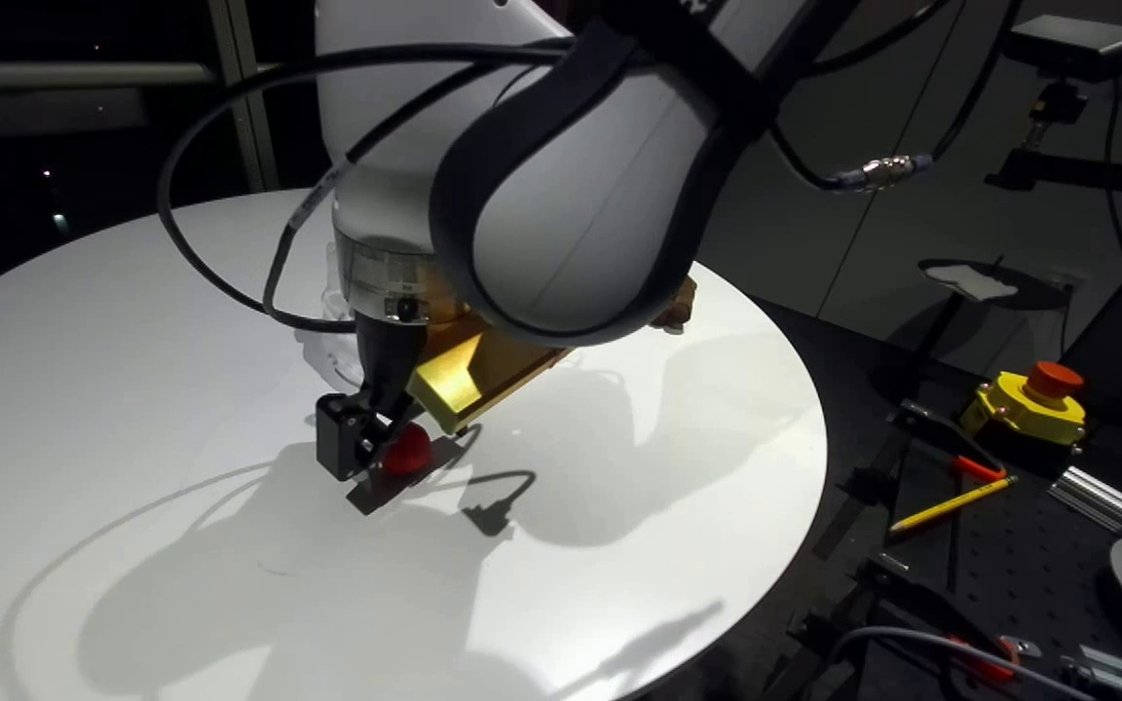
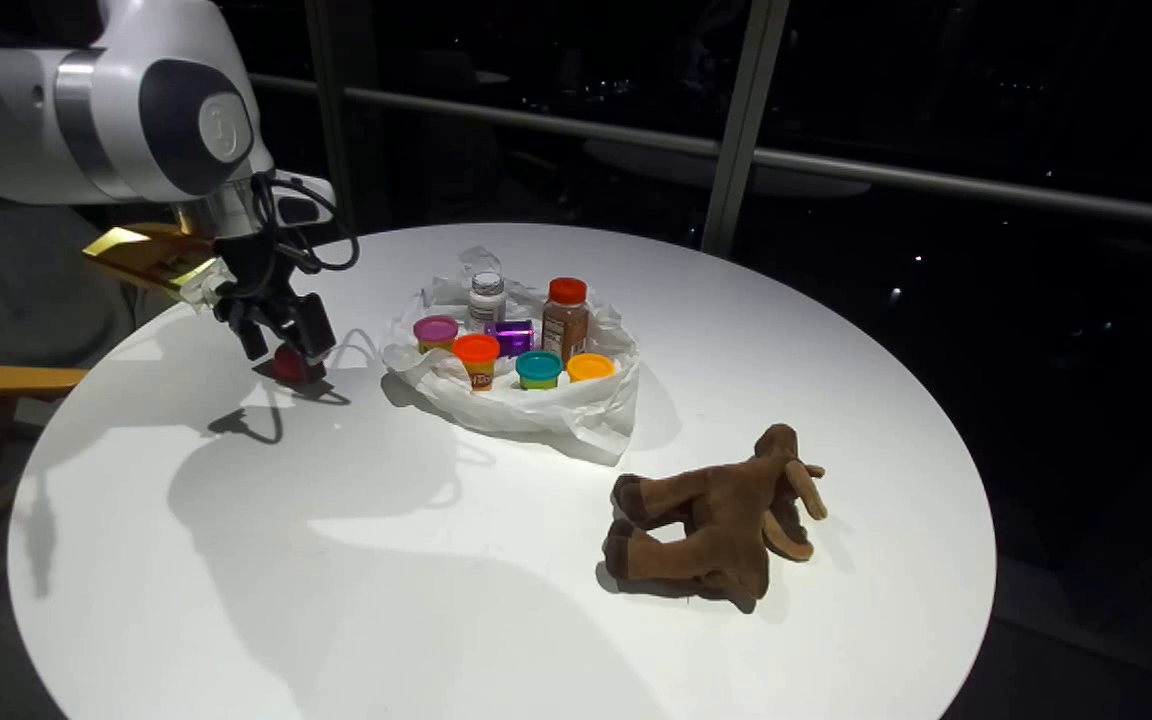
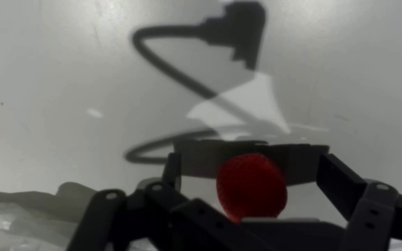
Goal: Pick up the objects from the table and put them in the plastic bag.
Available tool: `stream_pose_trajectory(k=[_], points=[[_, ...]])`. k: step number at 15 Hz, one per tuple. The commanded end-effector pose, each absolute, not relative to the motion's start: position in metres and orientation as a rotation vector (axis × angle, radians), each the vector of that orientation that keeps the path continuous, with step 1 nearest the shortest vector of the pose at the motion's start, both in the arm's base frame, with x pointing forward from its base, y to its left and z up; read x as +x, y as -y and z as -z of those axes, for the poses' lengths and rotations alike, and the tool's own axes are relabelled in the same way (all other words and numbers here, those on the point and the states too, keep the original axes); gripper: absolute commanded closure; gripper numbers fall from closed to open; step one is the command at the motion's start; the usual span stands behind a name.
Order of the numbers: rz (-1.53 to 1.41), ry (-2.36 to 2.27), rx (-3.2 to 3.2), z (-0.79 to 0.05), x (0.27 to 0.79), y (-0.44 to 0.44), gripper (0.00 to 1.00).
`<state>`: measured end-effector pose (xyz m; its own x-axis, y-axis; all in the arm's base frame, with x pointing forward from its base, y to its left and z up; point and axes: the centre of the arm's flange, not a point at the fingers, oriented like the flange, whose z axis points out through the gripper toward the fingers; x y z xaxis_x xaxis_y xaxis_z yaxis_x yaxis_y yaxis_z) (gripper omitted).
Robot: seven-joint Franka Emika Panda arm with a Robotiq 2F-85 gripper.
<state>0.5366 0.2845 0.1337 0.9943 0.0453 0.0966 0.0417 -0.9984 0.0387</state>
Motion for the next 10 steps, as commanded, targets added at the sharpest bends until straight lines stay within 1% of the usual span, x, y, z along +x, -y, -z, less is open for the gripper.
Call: stream_pose_trajectory(k=[1, 3, 4, 5, 7, 8, 10], points=[[-0.248, -0.087, 3.078, -0.131, 0.541, -0.283, 0.0], [-0.27, -0.082, 3.079, -0.132, 0.544, -0.279, 0.0], [-0.279, -0.078, 3.082, -0.133, 0.546, -0.278, 0.25], [-0.273, -0.08, 3.083, -0.135, 0.546, -0.276, 0.27], [-0.256, -0.068, 3.08, -0.137, 0.546, -0.274, 0.41], [-0.249, -0.078, 3.075, -0.138, 0.545, -0.273, 0.51], [-0.227, -0.081, 3.07, -0.142, 0.542, -0.271, 0.65]])
